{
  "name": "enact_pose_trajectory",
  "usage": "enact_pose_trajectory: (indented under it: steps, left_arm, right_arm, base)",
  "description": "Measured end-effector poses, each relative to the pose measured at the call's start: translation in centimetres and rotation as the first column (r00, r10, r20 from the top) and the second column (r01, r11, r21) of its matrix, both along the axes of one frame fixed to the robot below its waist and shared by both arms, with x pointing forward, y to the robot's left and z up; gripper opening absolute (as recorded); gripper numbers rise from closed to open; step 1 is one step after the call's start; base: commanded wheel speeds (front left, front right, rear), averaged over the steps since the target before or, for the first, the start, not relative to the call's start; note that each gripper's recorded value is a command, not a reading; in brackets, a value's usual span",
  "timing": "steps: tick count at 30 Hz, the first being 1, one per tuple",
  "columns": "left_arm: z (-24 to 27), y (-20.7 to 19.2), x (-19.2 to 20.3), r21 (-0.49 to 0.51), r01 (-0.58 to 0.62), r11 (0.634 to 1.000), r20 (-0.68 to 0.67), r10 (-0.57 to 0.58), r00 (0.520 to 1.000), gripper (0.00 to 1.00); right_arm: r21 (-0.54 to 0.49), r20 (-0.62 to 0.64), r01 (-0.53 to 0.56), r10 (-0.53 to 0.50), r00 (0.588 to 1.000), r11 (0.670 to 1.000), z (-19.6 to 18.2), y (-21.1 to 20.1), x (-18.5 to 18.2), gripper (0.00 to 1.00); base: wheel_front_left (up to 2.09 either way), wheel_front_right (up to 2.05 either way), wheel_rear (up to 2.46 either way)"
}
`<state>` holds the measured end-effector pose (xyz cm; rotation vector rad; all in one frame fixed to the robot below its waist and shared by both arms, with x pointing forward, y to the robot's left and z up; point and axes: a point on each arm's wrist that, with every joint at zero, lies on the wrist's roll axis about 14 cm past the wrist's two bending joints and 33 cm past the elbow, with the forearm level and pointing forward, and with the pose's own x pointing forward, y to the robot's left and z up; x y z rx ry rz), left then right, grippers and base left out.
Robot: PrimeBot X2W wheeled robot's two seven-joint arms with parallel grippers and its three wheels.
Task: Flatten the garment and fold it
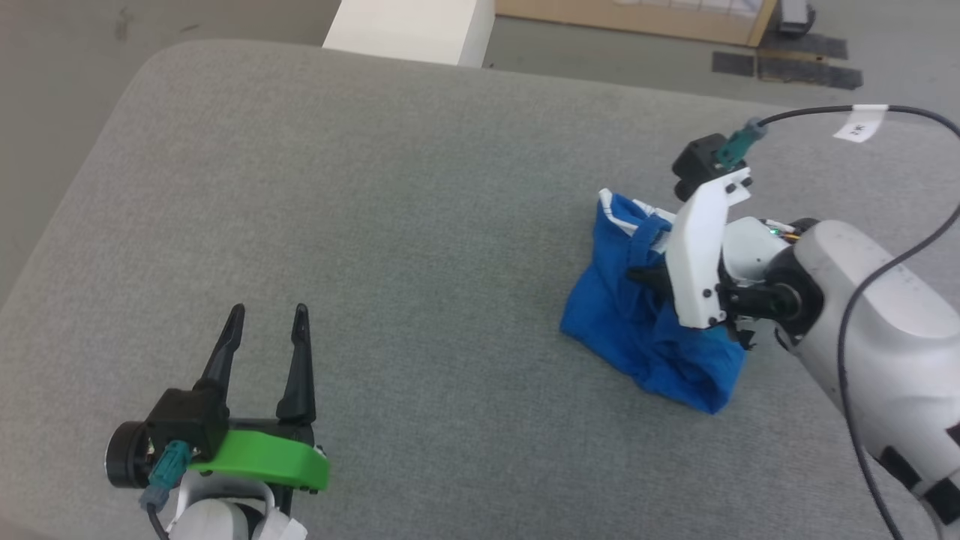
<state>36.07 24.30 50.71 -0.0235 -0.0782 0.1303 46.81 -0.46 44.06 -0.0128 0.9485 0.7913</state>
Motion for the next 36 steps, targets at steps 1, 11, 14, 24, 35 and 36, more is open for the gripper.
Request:
enact_pose_trajectory:
  steps: [1,11,14,24,35,36]
  left_arm:
    - [-0.1,0.0,0.0,-0.002,-0.002,1.000,-0.005,0.002,1.000,1.00]
    - [-1.1,1.4,0.5,0.006,-0.052,0.999,-0.038,0.052,0.998,1.00]
    - [-1.1,1.7,0.3,0.006,-0.064,0.998,-0.039,0.064,0.997,1.00]
    - [-1.0,1.3,-1.0,0.018,-0.054,0.998,-0.036,0.055,0.998,1.00]
    - [0.6,-1.8,0.4,0.043,0.046,0.998,0.019,-0.047,0.999,1.00]
    - [0.9,-2.0,0.5,0.047,0.052,0.998,0.027,-0.053,0.998,1.00]
  right_arm:
    - [-0.002,-0.014,-0.004,0.004,1.000,1.000,-0.6,0.5,0.0,0.00]
    - [-0.104,-0.097,-0.026,0.016,0.995,0.994,-6.6,2.1,0.2,0.00]
    - [-0.100,-0.061,-0.046,0.040,0.997,0.994,-6.2,2.5,0.2,0.36]
    - [0.105,0.430,-0.015,-0.032,0.902,0.994,4.9,-1.1,2.9,1.00]
    - [0.395,0.806,0.175,-0.432,0.405,0.902,16.4,-13.1,3.3,1.00]
    - [0.409,0.809,0.201,-0.456,0.372,0.890,16.5,-14.1,2.7,1.00]
  base:
    - [0.00,0.00,0.00]
    - [0.00,0.00,0.00]
    - [0.00,0.00,0.00]
    - [0.00,0.00,0.00]
    - [0.00,0.00,0.00]
    - [0.00,0.00,0.00]
